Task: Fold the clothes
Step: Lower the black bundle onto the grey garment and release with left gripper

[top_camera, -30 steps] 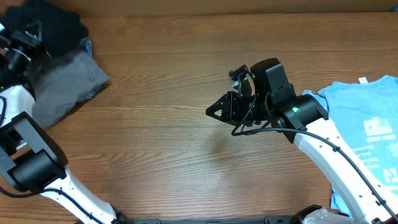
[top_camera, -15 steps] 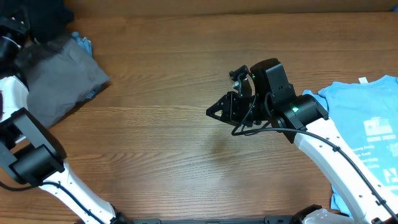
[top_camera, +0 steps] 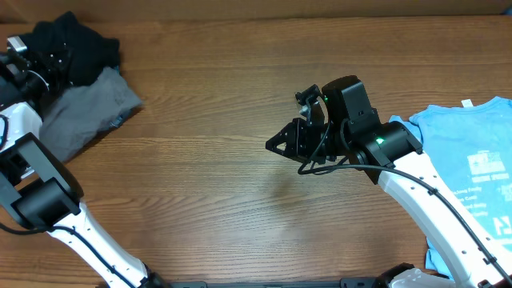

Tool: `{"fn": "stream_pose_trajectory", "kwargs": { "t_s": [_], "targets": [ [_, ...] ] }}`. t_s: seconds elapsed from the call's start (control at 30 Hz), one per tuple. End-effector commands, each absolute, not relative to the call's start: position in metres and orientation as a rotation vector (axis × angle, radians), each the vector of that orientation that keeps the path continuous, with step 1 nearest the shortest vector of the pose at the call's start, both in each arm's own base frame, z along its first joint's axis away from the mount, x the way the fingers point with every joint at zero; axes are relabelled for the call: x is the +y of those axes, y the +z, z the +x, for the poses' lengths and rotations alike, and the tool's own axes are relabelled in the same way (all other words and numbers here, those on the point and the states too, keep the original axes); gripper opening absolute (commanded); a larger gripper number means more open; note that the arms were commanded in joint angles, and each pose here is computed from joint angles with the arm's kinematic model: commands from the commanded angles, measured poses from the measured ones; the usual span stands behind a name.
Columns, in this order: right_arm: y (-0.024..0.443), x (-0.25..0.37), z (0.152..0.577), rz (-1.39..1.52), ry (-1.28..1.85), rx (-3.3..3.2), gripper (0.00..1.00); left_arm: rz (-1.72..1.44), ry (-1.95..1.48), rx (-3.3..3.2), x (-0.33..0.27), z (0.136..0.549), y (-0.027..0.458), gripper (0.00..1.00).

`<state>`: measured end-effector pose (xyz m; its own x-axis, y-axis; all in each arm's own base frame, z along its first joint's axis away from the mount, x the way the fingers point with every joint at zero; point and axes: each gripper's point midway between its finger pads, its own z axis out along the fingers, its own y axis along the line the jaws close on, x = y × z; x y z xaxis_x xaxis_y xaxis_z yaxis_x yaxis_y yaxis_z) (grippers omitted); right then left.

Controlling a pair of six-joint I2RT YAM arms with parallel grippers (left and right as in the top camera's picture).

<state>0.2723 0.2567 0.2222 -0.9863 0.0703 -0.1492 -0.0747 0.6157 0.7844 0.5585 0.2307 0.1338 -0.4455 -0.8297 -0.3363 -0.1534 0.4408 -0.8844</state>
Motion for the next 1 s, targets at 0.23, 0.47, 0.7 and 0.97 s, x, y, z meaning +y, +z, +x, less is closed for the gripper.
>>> {"fn": "stream_pose_trajectory", "kwargs": {
  "t_s": [0.23, 0.47, 0.7, 0.97],
  "targets": [
    [0.225, 0.257, 0.274, -0.025, 1.305, 2.658, 0.12, -0.876, -0.780, 2.009, 0.233, 0.505, 0.198, 0.06],
    [0.225, 0.258, 0.274, -0.031, 1.305, 2.656, 0.12, -0.985, -0.817, 1.996, 0.229, 0.497, 0.206, 0.14],
    [0.224, 0.257, 0.272, -0.039, 1.304, 2.665, 0.12, -1.180, -0.568, 2.219, 0.240, 0.451, 0.152, 0.23],
    [0.223, 0.257, 0.271, -0.055, 1.298, 2.665, 0.12, -1.236, -0.570, 2.221, 0.265, 0.422, 0.147, 0.73]
  ]
}}
